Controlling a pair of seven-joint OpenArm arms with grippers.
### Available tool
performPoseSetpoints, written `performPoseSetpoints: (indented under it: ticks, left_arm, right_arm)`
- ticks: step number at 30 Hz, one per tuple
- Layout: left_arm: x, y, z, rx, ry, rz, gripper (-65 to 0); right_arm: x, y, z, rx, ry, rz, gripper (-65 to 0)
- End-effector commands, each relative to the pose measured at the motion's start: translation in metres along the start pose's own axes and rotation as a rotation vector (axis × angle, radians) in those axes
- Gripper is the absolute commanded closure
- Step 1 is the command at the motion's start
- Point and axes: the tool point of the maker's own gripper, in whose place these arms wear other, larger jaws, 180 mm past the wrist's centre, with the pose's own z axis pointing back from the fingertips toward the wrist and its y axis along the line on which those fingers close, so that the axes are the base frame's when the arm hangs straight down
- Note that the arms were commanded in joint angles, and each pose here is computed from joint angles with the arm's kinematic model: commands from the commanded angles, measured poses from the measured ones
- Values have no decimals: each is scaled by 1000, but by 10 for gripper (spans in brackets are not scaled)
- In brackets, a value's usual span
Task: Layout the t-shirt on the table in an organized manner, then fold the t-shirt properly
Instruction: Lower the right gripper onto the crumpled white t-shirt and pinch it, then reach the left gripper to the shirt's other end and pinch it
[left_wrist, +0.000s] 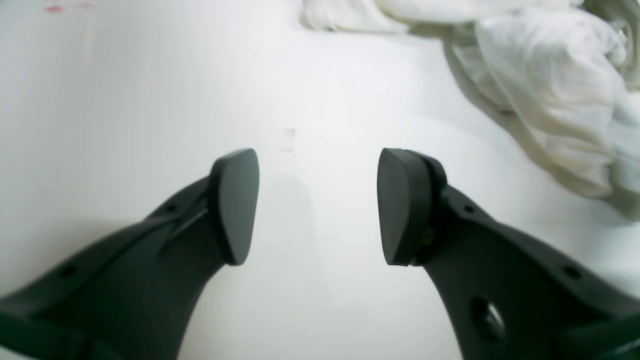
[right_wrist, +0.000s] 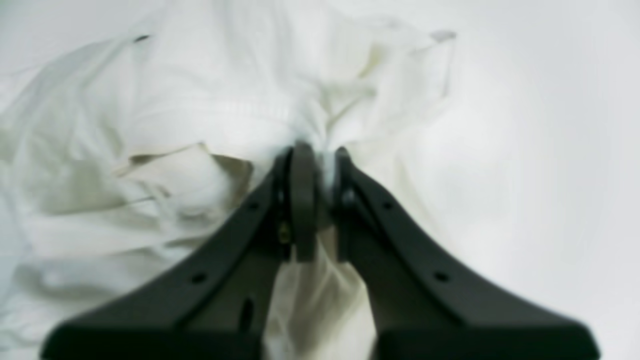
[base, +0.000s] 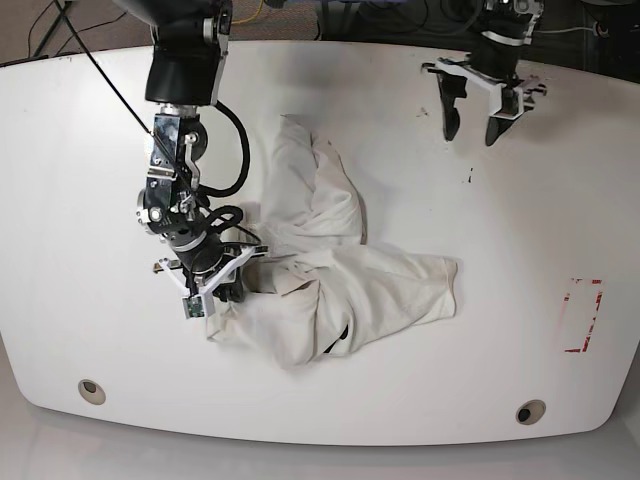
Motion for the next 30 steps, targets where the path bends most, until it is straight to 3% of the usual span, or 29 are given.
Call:
performPoseSetpoints:
  ticks: [1, 13, 25, 30]
  left_arm:
    - [14, -13, -5, -54, -40, 1, -358]
    - [20, -92, -41, -301, 29, -5, -358]
    - [4, -132, -66, -378, 113, 22, -358]
    - [-21, -147, -66, -420, 177, 18, -358]
  right_arm:
    - [31, 1, 13, -4, -92, 28, 0]
    - [52, 29, 47, 23, -148, 125, 0]
    - [62, 35, 62, 23, -191, 148, 0]
    - [65, 37, 65, 23, -204, 153, 0]
